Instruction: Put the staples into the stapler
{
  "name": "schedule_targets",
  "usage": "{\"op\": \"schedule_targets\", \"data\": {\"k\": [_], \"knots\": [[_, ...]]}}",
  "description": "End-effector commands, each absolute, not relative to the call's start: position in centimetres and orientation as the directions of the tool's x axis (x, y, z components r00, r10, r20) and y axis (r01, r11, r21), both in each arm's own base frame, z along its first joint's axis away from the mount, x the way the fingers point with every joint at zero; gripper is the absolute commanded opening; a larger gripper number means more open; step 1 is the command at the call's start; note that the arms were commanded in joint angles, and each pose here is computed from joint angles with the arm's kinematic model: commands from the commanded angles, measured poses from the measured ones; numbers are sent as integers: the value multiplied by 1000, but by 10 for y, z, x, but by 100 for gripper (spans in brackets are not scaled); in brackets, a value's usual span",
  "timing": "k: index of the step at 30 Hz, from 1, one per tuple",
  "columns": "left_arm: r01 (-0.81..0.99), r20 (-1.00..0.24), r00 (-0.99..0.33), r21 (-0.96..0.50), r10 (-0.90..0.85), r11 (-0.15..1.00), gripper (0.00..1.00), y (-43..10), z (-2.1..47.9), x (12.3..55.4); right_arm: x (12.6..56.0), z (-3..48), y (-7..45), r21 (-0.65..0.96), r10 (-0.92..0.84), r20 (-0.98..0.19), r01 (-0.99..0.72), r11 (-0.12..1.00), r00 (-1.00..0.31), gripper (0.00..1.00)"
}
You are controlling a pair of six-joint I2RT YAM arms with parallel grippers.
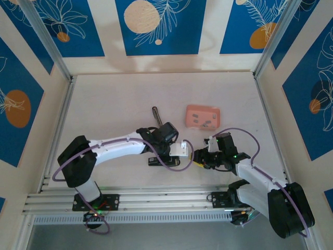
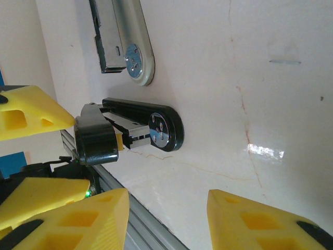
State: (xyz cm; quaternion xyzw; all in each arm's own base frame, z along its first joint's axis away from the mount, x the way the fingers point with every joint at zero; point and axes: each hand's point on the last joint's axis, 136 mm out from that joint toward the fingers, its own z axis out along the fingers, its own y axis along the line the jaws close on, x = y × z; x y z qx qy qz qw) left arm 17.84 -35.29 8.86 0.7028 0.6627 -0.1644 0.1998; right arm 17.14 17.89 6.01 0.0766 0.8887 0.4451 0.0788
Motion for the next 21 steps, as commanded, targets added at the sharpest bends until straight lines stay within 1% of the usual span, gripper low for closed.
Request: {"op": "schedule_targets", "data": {"k": [1, 4, 9, 16, 21], "knots": [[997, -508, 75, 55, 858, -54, 50, -354, 85, 179, 167, 66, 181, 818, 181, -76, 43, 574, -981, 44], [997, -511, 75, 56, 856, -54, 48, -357, 84, 181, 166, 64, 181, 817, 181, -72, 46, 574, -981, 44], [997, -500, 70, 29, 863, -65, 31, -358, 79, 179, 164, 64, 180, 816, 183, -75, 46, 576, -980, 44], [997, -456, 65, -8, 888, -78, 24, -354, 67, 175, 162, 62, 178, 814, 184, -77, 45, 580, -980, 44], [997, -409, 59, -24, 911, -75, 23, -348, 54, 175, 162, 61, 177, 813, 186, -77, 46, 580, -980, 44]]}}
